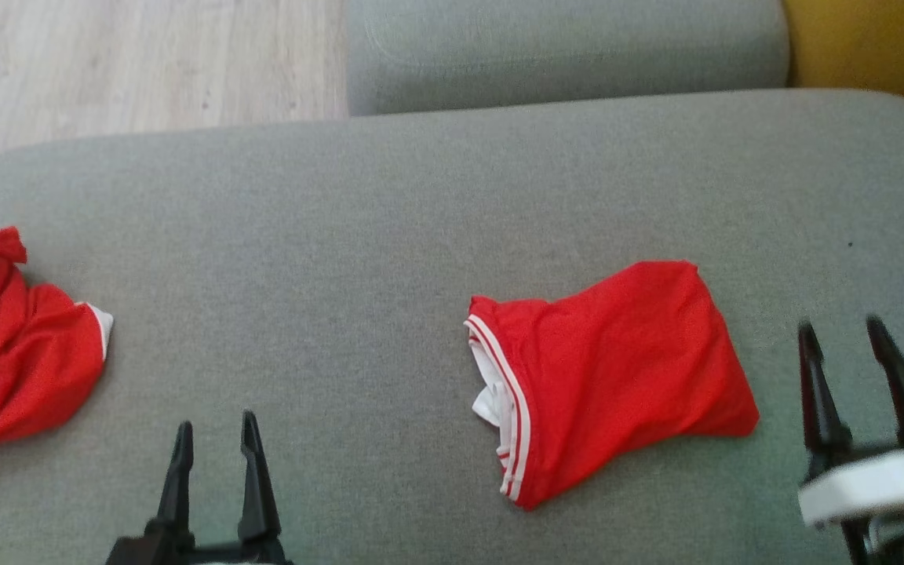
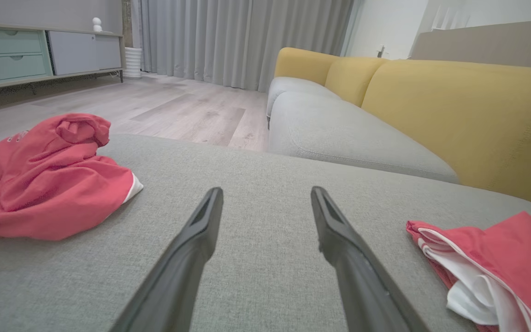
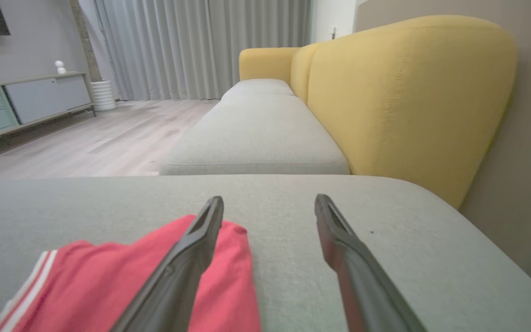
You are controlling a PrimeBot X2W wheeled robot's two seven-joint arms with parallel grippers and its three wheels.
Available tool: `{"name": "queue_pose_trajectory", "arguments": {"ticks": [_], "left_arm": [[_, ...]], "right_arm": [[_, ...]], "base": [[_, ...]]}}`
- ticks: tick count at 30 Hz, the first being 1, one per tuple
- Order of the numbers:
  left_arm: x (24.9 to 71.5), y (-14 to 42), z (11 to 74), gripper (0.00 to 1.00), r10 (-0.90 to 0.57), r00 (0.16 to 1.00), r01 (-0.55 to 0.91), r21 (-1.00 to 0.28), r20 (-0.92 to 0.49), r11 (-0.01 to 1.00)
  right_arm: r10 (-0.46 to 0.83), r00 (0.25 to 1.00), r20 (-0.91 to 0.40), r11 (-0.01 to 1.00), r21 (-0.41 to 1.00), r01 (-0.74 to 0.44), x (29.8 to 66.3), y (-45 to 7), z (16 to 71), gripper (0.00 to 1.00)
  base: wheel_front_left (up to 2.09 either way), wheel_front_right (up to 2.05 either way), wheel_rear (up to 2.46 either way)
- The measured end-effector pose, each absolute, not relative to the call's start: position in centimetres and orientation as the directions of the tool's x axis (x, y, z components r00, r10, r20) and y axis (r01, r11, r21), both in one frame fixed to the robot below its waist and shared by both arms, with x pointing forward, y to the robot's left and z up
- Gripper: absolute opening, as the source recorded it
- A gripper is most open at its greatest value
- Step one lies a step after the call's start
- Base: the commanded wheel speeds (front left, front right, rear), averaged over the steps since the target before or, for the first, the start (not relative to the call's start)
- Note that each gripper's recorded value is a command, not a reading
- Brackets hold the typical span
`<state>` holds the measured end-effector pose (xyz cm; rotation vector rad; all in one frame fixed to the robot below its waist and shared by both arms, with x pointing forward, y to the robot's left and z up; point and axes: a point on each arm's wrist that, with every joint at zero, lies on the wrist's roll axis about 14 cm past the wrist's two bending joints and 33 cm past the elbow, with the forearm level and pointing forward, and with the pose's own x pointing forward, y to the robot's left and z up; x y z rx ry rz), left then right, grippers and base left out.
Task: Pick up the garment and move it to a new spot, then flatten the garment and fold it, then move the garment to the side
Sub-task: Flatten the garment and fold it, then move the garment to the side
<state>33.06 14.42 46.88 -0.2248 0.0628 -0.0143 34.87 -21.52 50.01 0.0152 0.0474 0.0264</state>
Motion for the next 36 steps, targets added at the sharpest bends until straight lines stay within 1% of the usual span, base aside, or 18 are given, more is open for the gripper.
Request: {"name": "queue_pose_trajectory", "arguments": {"ticks": [3,7,24,27,29,31,34,36], "left_arm": [[32.1,14.7,46.7,1.0,-0.025,0.998,0.011,-0.215,-0.063,0.977],[31.2,15.3,46.6,1.0,-0.011,0.998,-0.002,-0.202,-0.064,0.979],[31.1,15.8,46.9,1.0,0.004,0.998,-0.015,-0.204,-0.055,0.979],[31.1,15.7,46.9,1.0,0.003,0.998,-0.015,-0.205,-0.057,0.979],[31.2,15.7,46.9,1.0,0.002,0.998,-0.013,-0.207,-0.056,0.978],[31.3,15.6,46.9,1.0,-0.002,0.998,-0.01,-0.207,-0.056,0.978],[31.4,15.3,46.7,1.0,-0.009,0.998,-0.005,-0.208,-0.064,0.978],[31.5,15.3,46.5,1.0,-0.011,0.997,-0.005,-0.209,-0.072,0.978]], "right_arm": [[-0.001,0.999,-0.045,1.0,-0.014,0.0,33.1,-22.3,48.6,1.0],[-0.02,0.998,-0.066,1.0,0.021,0.022,31.7,-22.1,47.0,1.0],[0.029,0.996,-0.086,0.999,0.026,-0.027,31.8,-20.3,45.8,1.0],[0.032,0.996,-0.078,0.999,0.042,-0.029,32.2,-20.0,46.0,1.0],[0.024,0.997,-0.08,0.997,0.075,-0.018,32.8,-20.0,46.2,1.0],[0.02,0.994,-0.105,0.994,0.106,-0.009,33.6,-20.0,46.1,1.0],[0.033,0.983,-0.181,0.989,0.15,-0.006,35.2,-19.7,45.6,1.0],[0.046,0.959,-0.279,0.982,0.188,0.008,36.3,-19.5,44.5,1.0]], "base": [[0.0,0.0,0.0],[0.0,0.0,0.0],[0.0,0.0,0.0],[0.0,0.0,0.0],[0.0,0.0,0.0],[0.0,0.0,0.0],[0.0,0.0,0.0],[0.0,0.0,0.0]]}}
